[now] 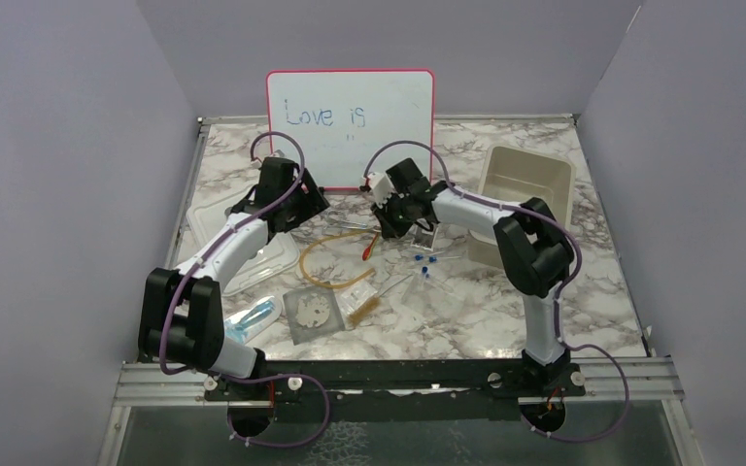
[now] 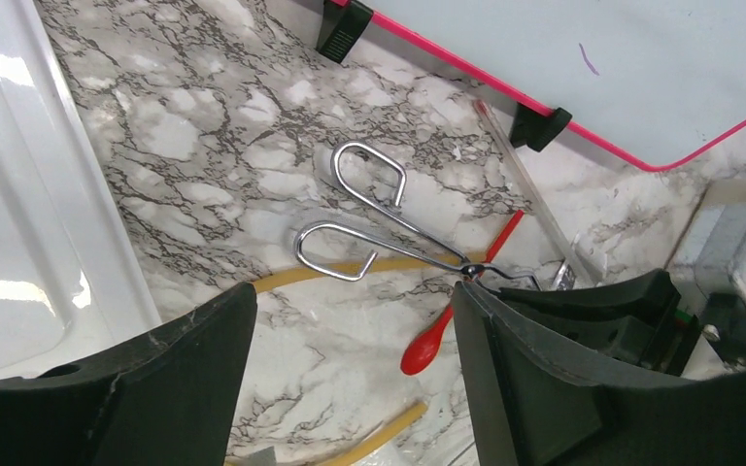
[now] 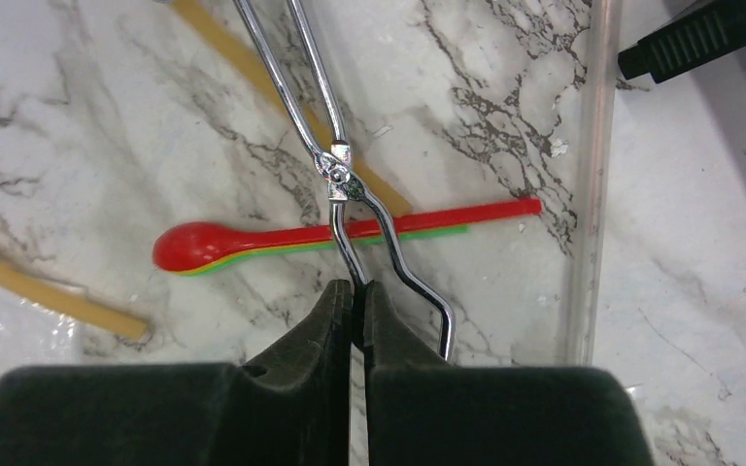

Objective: Organize the chemistry lab equipment

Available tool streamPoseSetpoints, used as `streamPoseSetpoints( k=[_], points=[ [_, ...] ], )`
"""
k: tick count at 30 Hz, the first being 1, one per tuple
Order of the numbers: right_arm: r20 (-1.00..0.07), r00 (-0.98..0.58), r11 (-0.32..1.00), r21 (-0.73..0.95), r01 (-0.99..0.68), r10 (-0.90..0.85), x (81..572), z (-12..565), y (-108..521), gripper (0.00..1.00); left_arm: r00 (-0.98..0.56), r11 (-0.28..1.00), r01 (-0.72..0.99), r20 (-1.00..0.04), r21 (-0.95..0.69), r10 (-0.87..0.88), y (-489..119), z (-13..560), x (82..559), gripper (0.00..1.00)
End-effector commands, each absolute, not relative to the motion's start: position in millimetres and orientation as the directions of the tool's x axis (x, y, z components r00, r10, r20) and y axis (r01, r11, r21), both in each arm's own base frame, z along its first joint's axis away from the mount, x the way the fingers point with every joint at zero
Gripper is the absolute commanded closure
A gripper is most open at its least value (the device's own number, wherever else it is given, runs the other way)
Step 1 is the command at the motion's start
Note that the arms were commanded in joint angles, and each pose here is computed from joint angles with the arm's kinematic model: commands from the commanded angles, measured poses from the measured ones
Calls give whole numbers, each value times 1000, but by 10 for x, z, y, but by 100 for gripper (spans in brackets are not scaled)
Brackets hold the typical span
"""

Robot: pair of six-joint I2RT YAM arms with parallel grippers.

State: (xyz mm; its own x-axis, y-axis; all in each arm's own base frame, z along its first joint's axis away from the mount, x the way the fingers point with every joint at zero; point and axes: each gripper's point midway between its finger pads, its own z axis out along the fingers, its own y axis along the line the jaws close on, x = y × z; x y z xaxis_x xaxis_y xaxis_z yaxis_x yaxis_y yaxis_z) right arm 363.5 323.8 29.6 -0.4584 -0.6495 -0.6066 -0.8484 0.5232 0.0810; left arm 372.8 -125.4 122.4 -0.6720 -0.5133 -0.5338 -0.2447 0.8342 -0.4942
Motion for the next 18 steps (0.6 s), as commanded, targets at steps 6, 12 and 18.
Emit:
streamPoseSetpoints(
  k=[6, 12, 18],
  points=[
    [-779, -434, 525, 160, -836, -453, 3509, 1192, 3464, 99, -657, 722, -190, -461, -665, -597, -1496, 1580, 3709, 8],
    [-799, -529, 580, 296, -759, -285, 3495, 1479, 3572, 99, -632, 627, -116, -430, -770, -645, -1649, 1830, 3710, 2],
    [-767, -619, 561, 442, -700, -168, 3405, 1640, 3739, 99, -619, 525, -37, -393, -850, -680, -1796, 1966, 3757, 1]
  ],
)
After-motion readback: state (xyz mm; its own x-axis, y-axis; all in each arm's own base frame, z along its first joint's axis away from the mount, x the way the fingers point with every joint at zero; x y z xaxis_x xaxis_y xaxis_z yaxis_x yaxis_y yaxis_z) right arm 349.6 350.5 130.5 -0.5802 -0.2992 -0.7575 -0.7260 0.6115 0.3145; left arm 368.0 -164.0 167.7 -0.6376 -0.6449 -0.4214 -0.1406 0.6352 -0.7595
